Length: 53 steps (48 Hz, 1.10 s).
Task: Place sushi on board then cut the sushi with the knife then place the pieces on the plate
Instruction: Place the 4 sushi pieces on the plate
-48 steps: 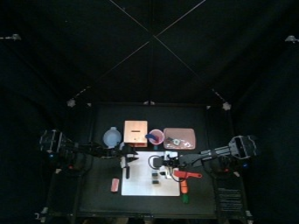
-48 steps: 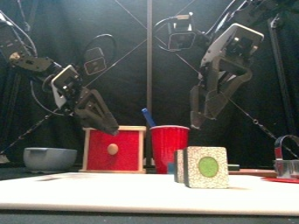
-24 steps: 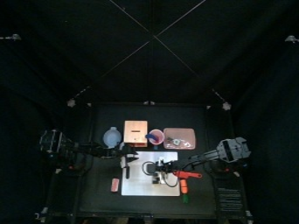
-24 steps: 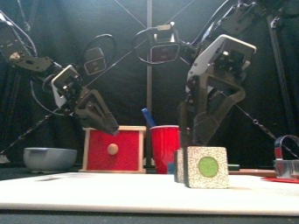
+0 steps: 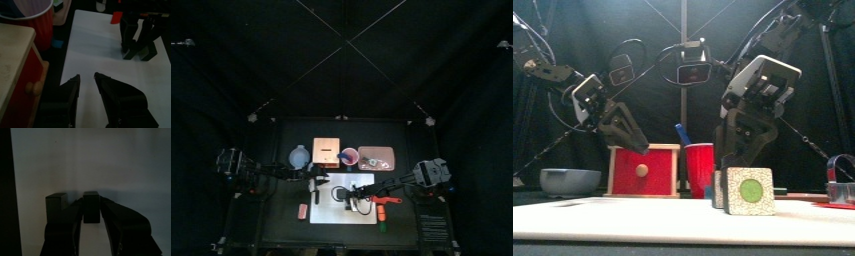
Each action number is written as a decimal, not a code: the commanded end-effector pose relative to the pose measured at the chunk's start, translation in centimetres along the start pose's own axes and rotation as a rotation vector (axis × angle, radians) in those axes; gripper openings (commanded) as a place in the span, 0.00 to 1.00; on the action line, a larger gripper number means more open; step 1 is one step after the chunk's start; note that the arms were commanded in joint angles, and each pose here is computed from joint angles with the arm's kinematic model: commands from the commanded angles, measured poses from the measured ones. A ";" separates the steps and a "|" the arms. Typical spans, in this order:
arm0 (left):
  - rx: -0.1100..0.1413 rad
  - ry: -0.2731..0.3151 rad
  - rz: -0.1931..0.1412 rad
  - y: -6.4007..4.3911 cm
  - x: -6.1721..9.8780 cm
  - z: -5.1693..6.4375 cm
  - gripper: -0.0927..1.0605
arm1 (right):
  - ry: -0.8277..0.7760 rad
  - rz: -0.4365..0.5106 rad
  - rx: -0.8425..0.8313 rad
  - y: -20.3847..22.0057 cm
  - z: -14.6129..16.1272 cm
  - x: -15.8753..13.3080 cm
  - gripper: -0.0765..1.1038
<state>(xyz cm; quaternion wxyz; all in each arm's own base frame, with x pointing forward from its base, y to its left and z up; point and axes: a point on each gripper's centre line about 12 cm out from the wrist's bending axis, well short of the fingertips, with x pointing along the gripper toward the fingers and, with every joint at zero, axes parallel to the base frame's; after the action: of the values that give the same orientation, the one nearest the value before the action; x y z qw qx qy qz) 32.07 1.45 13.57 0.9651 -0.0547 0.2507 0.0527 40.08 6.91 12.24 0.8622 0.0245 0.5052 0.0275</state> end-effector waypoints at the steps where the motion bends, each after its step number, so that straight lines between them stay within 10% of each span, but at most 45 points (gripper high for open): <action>1: 0.000 -0.023 -0.001 0.0 0.1 0.7 0.70 | -0.058 0.007 0.014 -0.2 1.1 -2.7 0.61; 30: 0.002 -0.026 0.000 0.0 0.1 0.9 0.70 | -0.029 -0.272 0.325 -14.8 -6.4 -13.5 0.61; 53: -0.005 -0.027 0.011 0.4 0.1 0.9 0.70 | 0.070 -0.428 0.503 -23.4 -12.2 -11.5 0.61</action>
<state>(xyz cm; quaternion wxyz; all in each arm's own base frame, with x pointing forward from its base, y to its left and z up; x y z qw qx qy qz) 32.05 1.69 13.62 0.9651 -0.0549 0.2498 0.0562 24.22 -16.44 14.45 0.7889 0.1286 0.5355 -0.2726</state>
